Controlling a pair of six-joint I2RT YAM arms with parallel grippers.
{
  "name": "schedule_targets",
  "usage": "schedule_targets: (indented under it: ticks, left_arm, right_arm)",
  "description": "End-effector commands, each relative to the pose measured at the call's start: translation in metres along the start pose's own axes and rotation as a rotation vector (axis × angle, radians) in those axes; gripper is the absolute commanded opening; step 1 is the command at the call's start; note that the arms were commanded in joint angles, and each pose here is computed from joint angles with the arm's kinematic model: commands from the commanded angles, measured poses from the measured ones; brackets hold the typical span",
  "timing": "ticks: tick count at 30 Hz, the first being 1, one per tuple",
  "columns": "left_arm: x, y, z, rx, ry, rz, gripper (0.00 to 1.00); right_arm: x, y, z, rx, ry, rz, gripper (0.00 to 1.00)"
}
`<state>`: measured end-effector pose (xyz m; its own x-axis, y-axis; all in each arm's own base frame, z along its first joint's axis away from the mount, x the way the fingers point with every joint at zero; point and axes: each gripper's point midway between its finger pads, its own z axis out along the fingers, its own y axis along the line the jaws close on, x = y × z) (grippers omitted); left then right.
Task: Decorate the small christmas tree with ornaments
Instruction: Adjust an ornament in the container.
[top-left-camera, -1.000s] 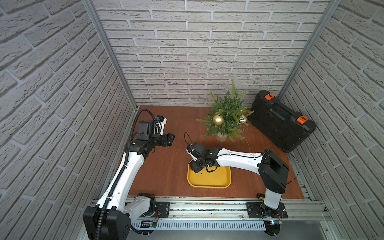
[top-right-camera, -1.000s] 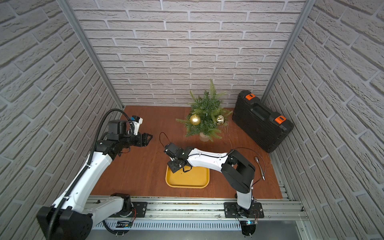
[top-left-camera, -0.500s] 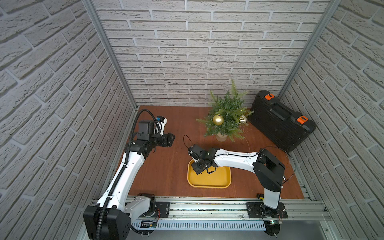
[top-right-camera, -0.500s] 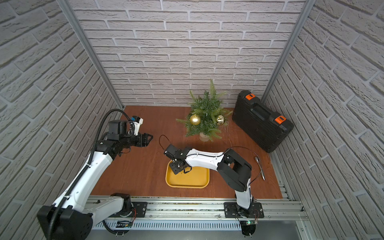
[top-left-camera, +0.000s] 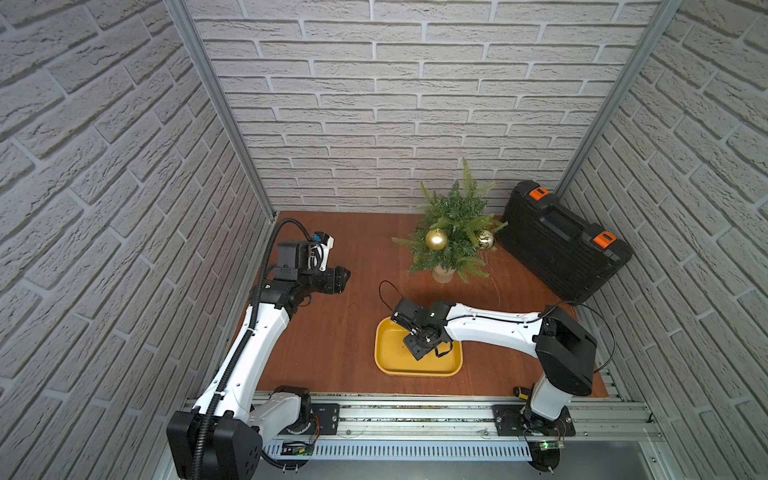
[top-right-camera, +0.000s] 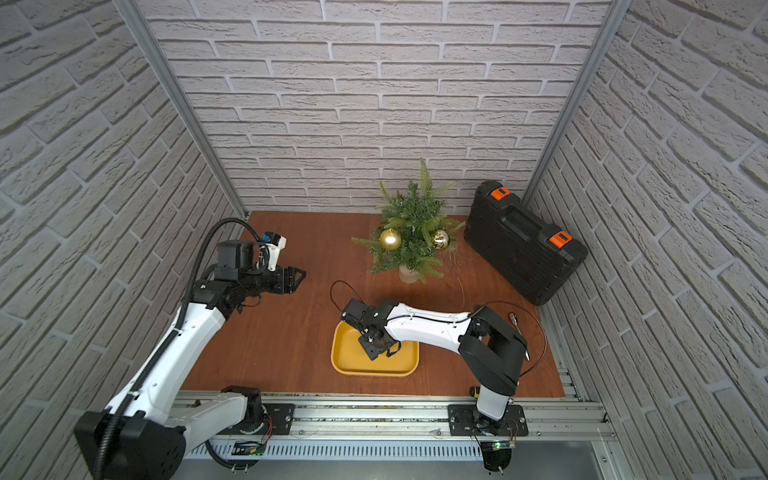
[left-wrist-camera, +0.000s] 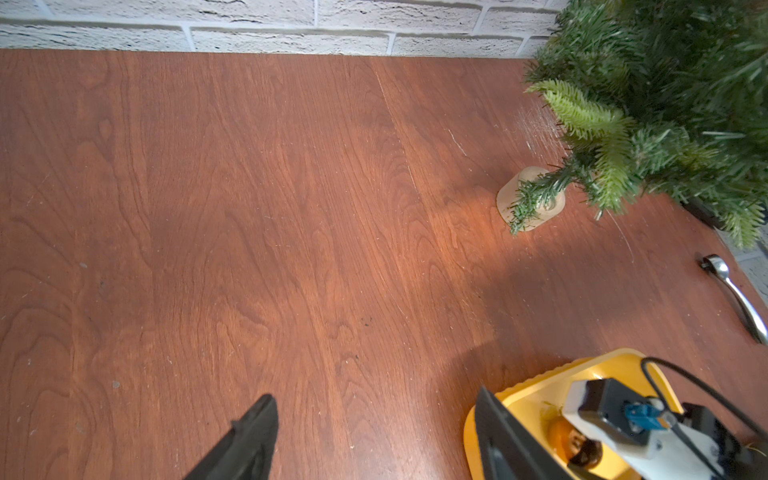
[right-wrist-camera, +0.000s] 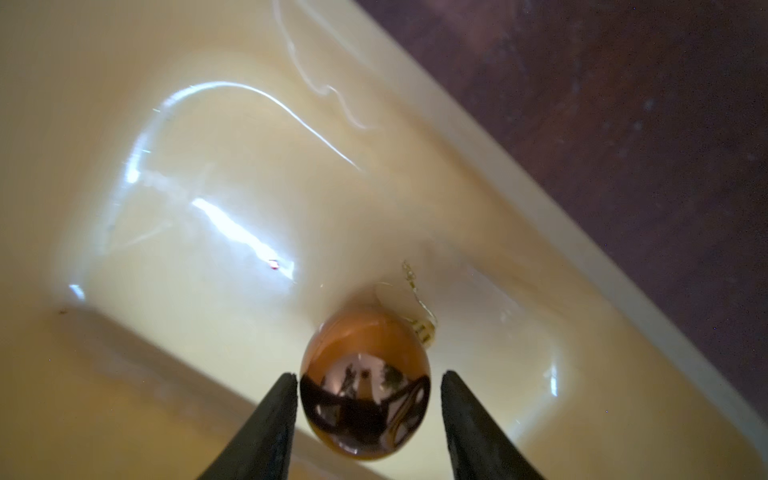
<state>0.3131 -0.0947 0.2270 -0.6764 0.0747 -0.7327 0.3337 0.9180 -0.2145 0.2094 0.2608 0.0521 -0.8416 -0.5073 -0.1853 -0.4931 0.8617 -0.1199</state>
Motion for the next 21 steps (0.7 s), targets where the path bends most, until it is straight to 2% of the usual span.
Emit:
schedule_targets:
  ticks: [1,11,14,18,21]
  left_arm:
    - [0.002,0.003,0.002,-0.005,-0.003,-0.007,0.75]
    - [0.003,0.003,0.004,-0.001,0.006,-0.010,0.75]
    - [0.002,0.004,0.004,-0.002,0.005,-0.011,0.75]
    - [0.003,0.004,0.003,-0.003,0.005,-0.009,0.75]
    - [0.003,0.004,0.003,-0.004,0.004,-0.008,0.75]
  right_arm:
    - [-0.001,-0.028,-0.011,0.154,-0.008,0.016,0.59]
    - [0.012,-0.066,-0.029,0.260,-0.009,0.104,0.60]
    - [0.014,-0.059,-0.025,0.185,-0.020,0.151,0.59]
    - [0.015,-0.041,-0.018,0.016,-0.030,0.224,0.58]
    - [0.018,-0.035,-0.013,-0.026,-0.018,0.245,0.58]
